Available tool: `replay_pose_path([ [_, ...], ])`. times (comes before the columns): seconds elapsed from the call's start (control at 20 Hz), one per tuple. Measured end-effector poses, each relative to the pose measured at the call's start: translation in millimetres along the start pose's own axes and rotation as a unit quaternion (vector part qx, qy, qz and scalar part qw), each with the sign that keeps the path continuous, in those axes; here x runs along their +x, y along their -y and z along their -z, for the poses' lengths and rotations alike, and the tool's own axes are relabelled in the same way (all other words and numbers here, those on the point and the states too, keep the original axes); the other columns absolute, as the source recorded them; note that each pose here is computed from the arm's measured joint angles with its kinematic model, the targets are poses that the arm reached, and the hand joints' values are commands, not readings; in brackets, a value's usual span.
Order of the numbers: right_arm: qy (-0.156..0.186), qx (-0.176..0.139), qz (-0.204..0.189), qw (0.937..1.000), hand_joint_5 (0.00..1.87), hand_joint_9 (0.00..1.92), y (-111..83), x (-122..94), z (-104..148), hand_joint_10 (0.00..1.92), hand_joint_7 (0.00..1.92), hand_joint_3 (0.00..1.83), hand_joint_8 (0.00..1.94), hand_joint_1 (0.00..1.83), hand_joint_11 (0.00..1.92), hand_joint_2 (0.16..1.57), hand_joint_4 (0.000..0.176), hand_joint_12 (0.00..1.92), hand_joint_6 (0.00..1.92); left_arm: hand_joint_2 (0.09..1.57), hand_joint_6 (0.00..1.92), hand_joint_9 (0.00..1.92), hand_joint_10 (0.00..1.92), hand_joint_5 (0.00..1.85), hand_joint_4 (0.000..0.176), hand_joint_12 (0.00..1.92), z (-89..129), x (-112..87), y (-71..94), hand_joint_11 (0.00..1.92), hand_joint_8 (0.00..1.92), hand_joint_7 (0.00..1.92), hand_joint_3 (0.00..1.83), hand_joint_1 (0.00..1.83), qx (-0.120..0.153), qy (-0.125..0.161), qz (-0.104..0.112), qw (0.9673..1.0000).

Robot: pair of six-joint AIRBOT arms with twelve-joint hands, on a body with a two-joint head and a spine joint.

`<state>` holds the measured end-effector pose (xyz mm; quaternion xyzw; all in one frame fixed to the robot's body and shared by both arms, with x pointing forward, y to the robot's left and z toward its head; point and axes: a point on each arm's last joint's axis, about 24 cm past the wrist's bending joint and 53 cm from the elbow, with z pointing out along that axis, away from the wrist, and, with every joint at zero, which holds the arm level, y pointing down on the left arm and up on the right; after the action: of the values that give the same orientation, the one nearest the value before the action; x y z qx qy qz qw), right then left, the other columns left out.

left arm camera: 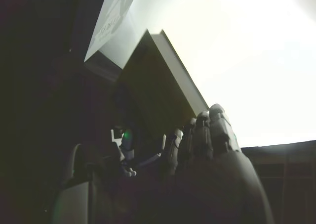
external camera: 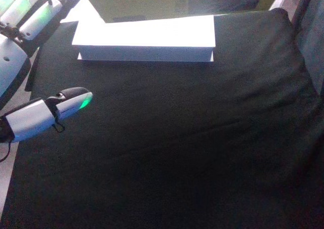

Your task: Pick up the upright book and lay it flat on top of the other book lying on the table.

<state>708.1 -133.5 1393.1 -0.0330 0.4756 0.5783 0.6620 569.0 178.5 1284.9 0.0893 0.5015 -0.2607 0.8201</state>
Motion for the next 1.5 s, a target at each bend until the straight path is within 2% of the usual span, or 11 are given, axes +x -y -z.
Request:
replay_pose_path([
  [0.05,-0.006,0.003,-0.001,1.0,1.57,1.84,3.4,7,0,1.92,1.74,1.24,1.94,1.62,1.85,0.58,0.176,1.92,1.92,1.13,0.0,0.0,0.0,0.0,0.07,0.0,0,-0.2,1.1,0.0,0.0,0.0,0.01,0.4,0.002,0.001,0.0,1.0],
  [0.15,-0.027,0.012,0.0,0.9996,1.49,1.77,12.4,26,0,1.92,1.65,1.15,1.94,1.49,1.79,0.67,0.158,1.92,1.92,1.13,0.0,0.0,0.0,0.0,0.115,0.0,-1,-0.4,-1.2,0.0,0.0,0.0,0.01,0.43,0.002,0.002,0.001,1.0],
  [0.2,-0.032,0.016,0.001,0.9993,1.43,1.73,15.9,31,0,1.92,1.61,1.14,1.94,1.51,1.73,0.65,0.172,1.92,1.92,1.15,0.0,0.0,0.0,0.0,0.12,0.0,-1,-0.8,-3.1,0.0,0.0,0.0,0.01,0.43,-0.001,0.003,0.004,1.0],
  [0.45,-0.025,0.041,0.005,0.9988,1.42,1.68,34.7,23,0,1.92,1.56,1.13,1.94,1.51,1.7,0.65,0.176,1.92,1.92,1.17,0.0,0.0,0.0,0.0,0.077,0.0,-1,2.3,-1.1,0.0,0.0,0.0,0.01,0.41,0.002,0.003,0.01,0.9999],
  [0.55,-0.022,0.053,-0.002,0.9983,1.41,1.67,41.8,21,0,1.92,1.53,1.1,1.94,1.5,1.67,0.66,0.176,1.92,1.92,1.15,0.0,0.0,0.0,0.0,0.096,0.0,-1,2.4,-0.7,0.0,0.0,0.0,0.0,0.4,0.003,0.002,0.011,0.9999],
  [0.65,-0.018,0.054,0.005,0.9984,1.41,1.71,41.1,14,-5,1.92,1.56,1.09,1.94,1.53,1.74,0.64,0.176,1.92,1.92,1.16,0.0,0.0,0.0,0.0,0.089,0.0,-1,2.4,-1.1,0.0,0.0,0.0,0.0,0.37,0.003,0.003,0.012,0.9999],
  [0.7,-0.012,0.054,0.01,0.9984,1.44,1.74,40.2,7,-8,1.92,1.6,1.01,1.94,1.56,1.78,0.67,0.176,1.92,1.92,1.16,0.0,0.0,0.0,0.0,0.116,0.0,-1,2.4,-1.5,0.0,0.0,0.0,0.0,0.37,0.004,0.003,0.012,0.9999],
  [1.0,0.014,0.052,0.021,0.9983,1.44,1.76,36.8,-14,-14,1.92,1.65,1.06,1.94,1.62,1.77,0.66,0.176,1.92,1.92,1.17,0.0,0.0,0.0,0.0,0.117,0.0,-2,5.9,0.7,0.0,0.0,0.0,0.0,0.41,0.009,0.001,0.024,0.9997],
  [1.1,0.014,0.056,0.024,0.998,1.44,1.76,38.6,-14,-13,1.92,1.65,1.12,1.94,1.56,1.77,0.67,0.176,1.92,1.92,1.16,0.0,0.0,0.0,0.0,0.144,0.0,-2,7.0,-0.1,0.0,0.0,0.0,0.0,0.42,0.008,0.001,0.025,0.9997],
  [1.3,0.005,0.09,0.056,0.9943,1.34,1.67,54.9,-13,-12,1.92,1.54,0.98,1.94,1.54,1.69,0.65,0.176,1.92,1.92,1.17,0.0,0.0,0.0,0.0,0.113,0.0,-3,7.4,-2.6,0.0,0.0,0.0,0.0,0.38,0.006,0.003,0.035,0.9994],
  [1.5,0.005,0.097,0.061,0.9934,1.34,1.69,56.0,-19,-15,1.92,1.55,0.96,1.94,1.58,1.73,0.67,0.176,1.92,1.92,1.16,0.0,0.0,0.0,0.0,0.127,0.0,-4,12.1,-2.6,0.0,0.0,0.0,0.0,0.41,0.007,0.001,0.048,0.9988],
])
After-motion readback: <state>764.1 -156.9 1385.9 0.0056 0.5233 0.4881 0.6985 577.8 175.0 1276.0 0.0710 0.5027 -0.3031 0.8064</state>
